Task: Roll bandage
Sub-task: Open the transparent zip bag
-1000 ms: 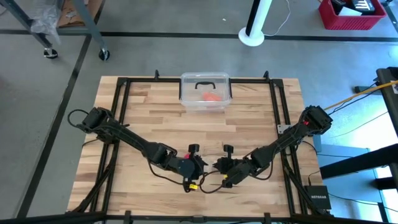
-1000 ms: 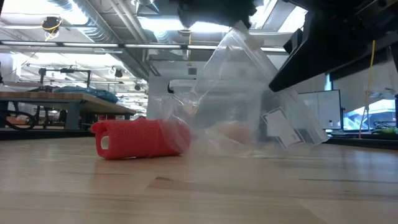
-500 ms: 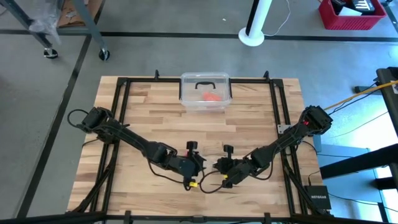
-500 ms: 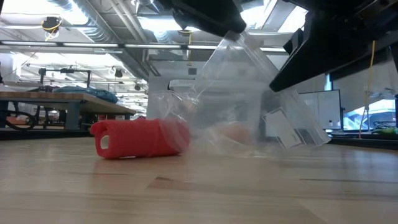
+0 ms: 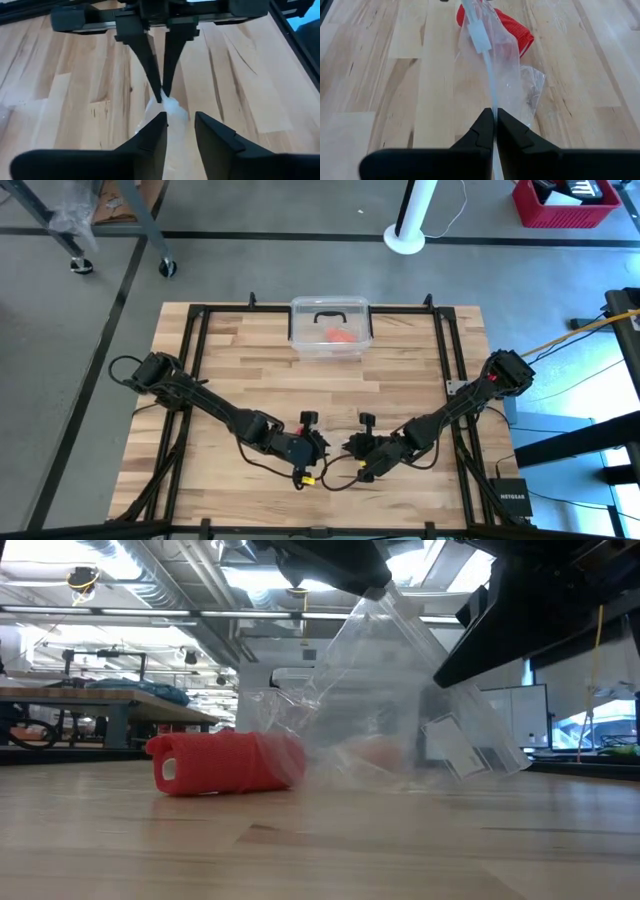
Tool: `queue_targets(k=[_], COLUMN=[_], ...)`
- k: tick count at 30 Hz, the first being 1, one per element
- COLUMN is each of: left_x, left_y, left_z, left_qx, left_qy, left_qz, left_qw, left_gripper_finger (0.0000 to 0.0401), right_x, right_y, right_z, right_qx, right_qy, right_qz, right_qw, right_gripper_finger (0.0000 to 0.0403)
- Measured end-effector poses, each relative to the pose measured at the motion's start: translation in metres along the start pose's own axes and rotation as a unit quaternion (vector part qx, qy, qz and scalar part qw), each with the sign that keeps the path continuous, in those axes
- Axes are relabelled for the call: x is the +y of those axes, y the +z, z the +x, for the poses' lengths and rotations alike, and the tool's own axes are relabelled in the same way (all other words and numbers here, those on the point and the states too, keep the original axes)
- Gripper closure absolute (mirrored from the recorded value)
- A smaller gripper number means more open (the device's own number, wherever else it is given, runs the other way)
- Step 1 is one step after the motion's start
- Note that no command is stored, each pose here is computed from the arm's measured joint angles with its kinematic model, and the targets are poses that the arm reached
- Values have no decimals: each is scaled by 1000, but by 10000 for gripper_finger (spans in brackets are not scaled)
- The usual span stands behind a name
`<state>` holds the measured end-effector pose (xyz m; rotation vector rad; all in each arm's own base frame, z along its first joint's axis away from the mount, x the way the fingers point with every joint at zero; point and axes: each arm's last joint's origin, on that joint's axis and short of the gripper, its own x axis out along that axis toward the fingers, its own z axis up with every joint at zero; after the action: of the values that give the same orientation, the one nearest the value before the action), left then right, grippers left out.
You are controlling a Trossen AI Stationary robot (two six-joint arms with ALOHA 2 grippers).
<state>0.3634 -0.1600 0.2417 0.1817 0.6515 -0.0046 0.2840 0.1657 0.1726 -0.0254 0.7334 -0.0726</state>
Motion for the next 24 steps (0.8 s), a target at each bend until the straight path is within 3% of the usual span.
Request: queue_targets(k=[8, 24], left_x=[3, 3], left_y=[-7, -1], left_z=[15, 11], left_qx=[15, -9], left_qy=[11, 8], left_qz=[-2, -8], left_qw=[1000, 1000], left_gripper_finger=[335, 338], right_x=[0, 0], right_y=[0, 0], right_z=[0, 0], right_qx=[0, 1], right_qy=[0, 1], right_qz=[0, 0], right_qw=[1000, 1000], right_gripper_finger=[386, 386])
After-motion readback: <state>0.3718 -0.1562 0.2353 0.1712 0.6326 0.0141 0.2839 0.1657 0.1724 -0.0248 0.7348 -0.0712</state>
